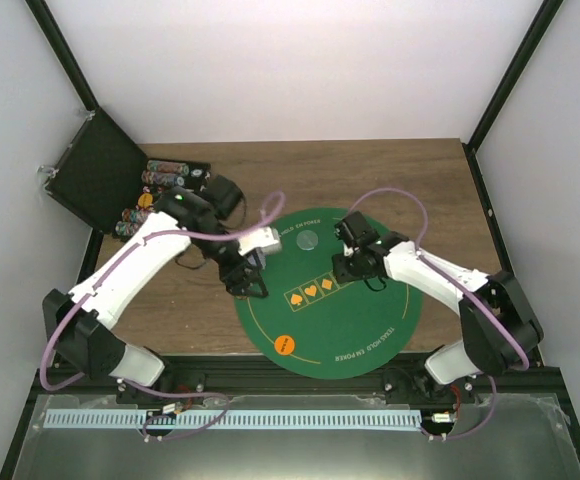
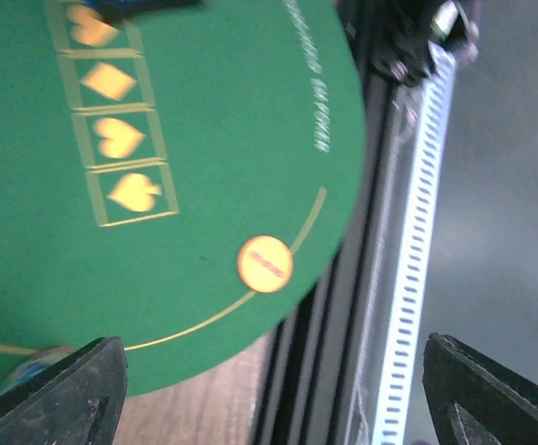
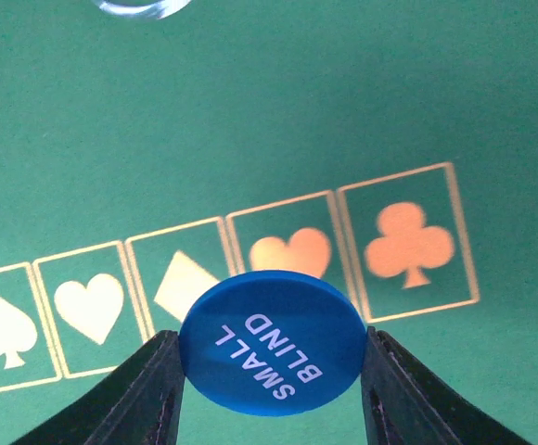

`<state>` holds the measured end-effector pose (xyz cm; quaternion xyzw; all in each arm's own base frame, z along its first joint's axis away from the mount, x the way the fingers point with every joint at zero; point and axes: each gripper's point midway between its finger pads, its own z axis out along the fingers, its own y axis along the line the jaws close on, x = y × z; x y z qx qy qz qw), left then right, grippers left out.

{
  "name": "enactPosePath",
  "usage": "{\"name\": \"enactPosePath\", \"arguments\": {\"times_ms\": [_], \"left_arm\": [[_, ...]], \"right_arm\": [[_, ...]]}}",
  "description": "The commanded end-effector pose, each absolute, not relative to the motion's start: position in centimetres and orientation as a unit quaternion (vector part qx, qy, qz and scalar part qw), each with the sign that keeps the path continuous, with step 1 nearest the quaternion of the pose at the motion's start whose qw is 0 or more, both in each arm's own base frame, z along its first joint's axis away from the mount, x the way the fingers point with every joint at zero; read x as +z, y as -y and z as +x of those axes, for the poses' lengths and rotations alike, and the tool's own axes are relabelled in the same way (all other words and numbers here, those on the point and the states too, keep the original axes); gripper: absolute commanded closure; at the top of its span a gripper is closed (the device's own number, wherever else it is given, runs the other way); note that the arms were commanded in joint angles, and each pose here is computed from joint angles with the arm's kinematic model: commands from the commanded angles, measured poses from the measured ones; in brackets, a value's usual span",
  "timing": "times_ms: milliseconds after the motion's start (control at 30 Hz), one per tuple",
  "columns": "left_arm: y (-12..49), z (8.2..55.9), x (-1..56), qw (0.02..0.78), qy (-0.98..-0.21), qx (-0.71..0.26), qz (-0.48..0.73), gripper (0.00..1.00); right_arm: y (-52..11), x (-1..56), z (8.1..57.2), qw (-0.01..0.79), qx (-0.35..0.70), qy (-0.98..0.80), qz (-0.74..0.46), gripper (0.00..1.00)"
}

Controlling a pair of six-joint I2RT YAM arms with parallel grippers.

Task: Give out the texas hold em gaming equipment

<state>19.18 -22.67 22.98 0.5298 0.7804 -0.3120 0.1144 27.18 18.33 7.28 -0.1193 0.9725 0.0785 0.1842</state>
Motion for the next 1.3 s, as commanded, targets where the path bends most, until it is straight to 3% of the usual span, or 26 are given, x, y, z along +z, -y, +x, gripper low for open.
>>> {"name": "enactPosePath", "arguments": {"times_ms": [0, 333, 700, 967, 1133, 1267], "left_arm": [[24.1, 15.1, 20.5, 0.051, -0.743, -0.299, 0.597, 0.12], [26.7, 10.2, 17.0, -0.017, -0.700, -0.275, 0.658, 0.13], [26.5, 10.4, 17.1, -0.011, -0.700, -0.266, 0.663, 0.13], [26.2, 11.4, 17.2, 0.007, -0.715, -0.237, 0.657, 0.13], [25.3, 13.6, 17.3, 0.037, -0.740, -0.196, 0.642, 0.13], [23.6, 18.0, 19.0, 0.075, -0.786, -0.193, 0.582, 0.13]], "right_arm": [[-16.3, 8.4, 29.1, 0.210, 0.082, -0.969, -0.100, 0.62], [-6.1, 7.3, 33.3, 0.191, 0.021, -0.981, 0.004, 0.62], [-3.4, 3.3, 32.9, 0.127, -0.021, -0.992, 0.016, 0.60], [-4.2, 3.6, 33.3, 0.113, 0.000, -0.993, 0.017, 0.23], [-5.9, 7.8, 33.4, 0.155, 0.034, -0.987, -0.003, 0.18], [-11.8, 11.3, 32.1, 0.191, 0.082, -0.973, -0.103, 0.17]]}}
